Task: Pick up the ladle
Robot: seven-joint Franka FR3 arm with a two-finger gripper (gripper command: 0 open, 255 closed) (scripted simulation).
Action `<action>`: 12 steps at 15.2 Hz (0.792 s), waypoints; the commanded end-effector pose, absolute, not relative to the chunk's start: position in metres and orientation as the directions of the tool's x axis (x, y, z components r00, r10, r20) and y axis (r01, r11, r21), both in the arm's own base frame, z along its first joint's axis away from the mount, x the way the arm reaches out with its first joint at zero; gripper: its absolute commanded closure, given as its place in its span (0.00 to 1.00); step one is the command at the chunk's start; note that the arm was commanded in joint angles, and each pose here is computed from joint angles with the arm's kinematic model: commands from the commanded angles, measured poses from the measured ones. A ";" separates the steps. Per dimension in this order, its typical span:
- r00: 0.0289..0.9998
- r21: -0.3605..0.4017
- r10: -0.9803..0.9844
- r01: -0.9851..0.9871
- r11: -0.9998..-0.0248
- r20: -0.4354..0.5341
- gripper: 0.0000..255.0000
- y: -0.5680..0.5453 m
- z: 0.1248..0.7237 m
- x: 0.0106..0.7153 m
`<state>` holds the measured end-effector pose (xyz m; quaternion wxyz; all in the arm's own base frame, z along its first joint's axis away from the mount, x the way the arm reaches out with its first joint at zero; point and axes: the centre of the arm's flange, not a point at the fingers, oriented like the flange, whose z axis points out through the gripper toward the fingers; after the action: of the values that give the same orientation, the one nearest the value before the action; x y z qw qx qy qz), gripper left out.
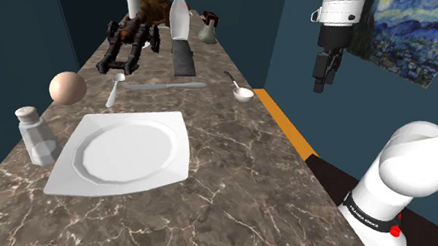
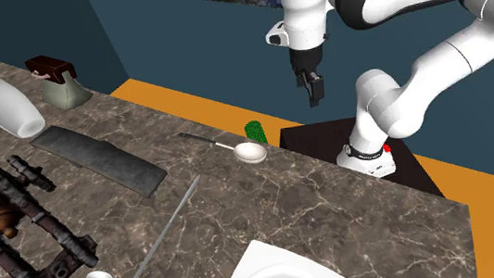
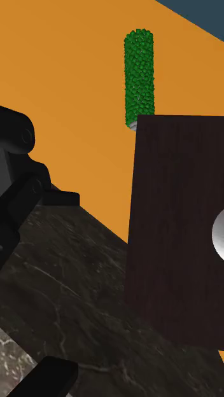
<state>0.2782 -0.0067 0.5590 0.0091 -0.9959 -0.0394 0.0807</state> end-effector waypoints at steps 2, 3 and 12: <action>0.987 -0.027 0.049 0.046 -0.999 -0.153 0.00 -0.001 0.557 0.288; 0.989 -0.029 0.019 0.014 -0.999 -0.145 0.00 0.005 0.554 0.298; 0.963 -0.061 -0.258 -0.263 -0.963 -0.083 0.00 0.040 0.537 0.394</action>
<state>0.3848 0.0345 0.5398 0.0326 -0.9921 0.1142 0.0415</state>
